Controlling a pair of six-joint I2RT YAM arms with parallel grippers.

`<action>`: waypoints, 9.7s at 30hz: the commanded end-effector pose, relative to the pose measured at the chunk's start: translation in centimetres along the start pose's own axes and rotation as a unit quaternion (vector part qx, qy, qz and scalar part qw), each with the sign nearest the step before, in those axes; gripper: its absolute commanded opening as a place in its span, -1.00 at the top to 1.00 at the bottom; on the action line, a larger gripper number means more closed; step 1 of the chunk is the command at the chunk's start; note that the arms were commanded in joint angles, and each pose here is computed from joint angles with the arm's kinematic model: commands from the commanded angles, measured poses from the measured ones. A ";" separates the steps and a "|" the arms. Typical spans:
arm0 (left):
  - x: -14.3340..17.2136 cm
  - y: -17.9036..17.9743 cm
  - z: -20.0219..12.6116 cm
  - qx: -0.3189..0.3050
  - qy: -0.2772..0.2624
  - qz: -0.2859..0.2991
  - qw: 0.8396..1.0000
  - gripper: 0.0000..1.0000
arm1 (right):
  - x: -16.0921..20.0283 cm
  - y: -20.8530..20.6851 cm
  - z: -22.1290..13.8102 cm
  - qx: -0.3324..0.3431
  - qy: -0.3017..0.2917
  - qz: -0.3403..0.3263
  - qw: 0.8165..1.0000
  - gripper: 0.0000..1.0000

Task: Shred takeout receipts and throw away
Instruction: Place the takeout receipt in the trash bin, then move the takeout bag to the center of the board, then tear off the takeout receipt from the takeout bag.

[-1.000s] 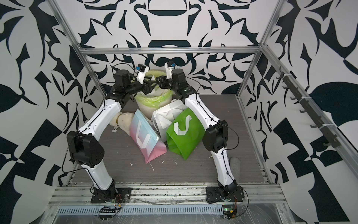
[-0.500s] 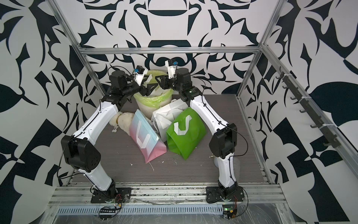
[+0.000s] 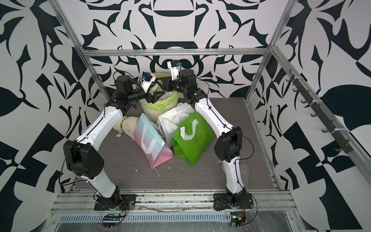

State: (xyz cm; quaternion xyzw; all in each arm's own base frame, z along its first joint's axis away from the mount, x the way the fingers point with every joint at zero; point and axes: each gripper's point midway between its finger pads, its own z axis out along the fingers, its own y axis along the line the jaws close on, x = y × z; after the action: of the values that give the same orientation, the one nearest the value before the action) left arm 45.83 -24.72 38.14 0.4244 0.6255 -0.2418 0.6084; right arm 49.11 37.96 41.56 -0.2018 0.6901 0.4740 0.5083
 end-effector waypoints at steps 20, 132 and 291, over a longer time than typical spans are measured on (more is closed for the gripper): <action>-1.6 -1.3 -1.0 0.025 -0.027 0.004 0.999 -0.61 | -2.9 2.7 0.4 -0.053 -0.047 0.040 0.997 0.45; 7.2 -11.7 -7.2 -0.121 0.230 -0.329 0.908 -0.30 | 18.2 -1.5 -25.6 0.421 0.216 -0.143 0.869 0.75; 7.2 -12.0 -9.6 -0.156 0.215 -0.375 0.888 0.09 | 12.3 7.9 -11.8 0.111 -0.205 0.371 0.899 0.03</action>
State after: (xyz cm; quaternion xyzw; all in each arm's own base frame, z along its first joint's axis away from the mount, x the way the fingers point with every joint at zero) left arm 31.07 -21.43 29.07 0.0994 0.8874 -0.2531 0.3722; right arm 32.35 33.56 30.28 0.2546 0.6737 0.5414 0.4339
